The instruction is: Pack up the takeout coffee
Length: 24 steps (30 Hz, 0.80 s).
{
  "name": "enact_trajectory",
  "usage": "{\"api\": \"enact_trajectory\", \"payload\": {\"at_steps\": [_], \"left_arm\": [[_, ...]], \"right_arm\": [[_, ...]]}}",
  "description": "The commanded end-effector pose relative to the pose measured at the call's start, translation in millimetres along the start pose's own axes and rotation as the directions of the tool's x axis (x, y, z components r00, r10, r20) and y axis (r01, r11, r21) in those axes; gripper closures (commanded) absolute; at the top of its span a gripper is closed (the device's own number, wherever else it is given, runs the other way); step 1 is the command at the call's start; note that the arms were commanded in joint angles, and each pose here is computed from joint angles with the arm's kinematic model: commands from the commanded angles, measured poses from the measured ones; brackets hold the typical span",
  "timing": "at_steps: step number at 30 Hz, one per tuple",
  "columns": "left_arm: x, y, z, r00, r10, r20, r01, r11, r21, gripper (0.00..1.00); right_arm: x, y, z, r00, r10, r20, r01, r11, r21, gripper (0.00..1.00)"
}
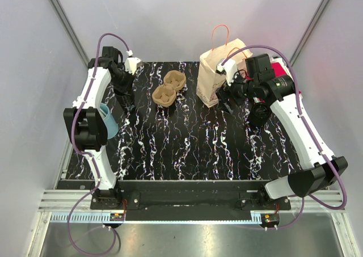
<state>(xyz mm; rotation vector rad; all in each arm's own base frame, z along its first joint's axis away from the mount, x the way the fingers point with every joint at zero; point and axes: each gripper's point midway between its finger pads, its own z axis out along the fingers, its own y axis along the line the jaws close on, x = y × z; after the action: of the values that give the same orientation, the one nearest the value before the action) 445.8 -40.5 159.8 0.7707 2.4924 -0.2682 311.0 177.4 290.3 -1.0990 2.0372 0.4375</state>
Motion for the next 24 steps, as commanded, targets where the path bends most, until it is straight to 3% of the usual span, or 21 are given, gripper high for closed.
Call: {"api": "enact_trajectory", "payload": {"at_steps": [1,9,24], "left_arm": [[-22.5,3.6,-24.5,0.997,0.021,0.079,-0.018,0.999,-0.037,0.90],[-29.4,7.0,-35.1,0.992,0.025,0.123,-0.014,0.996,-0.085,1.00],[-26.3,5.5,-41.0,0.987,0.043,0.156,-0.025,0.993,-0.120,1.00]], "right_arm": [[-19.5,1.6,-14.8,0.996,-0.025,0.082,0.024,1.000,0.020,0.13],[-18.9,1.1,-13.2,0.997,-0.025,0.078,0.024,1.000,0.018,0.13],[-19.8,2.3,-15.9,0.996,-0.029,0.084,0.027,0.999,0.021,0.13]]}}
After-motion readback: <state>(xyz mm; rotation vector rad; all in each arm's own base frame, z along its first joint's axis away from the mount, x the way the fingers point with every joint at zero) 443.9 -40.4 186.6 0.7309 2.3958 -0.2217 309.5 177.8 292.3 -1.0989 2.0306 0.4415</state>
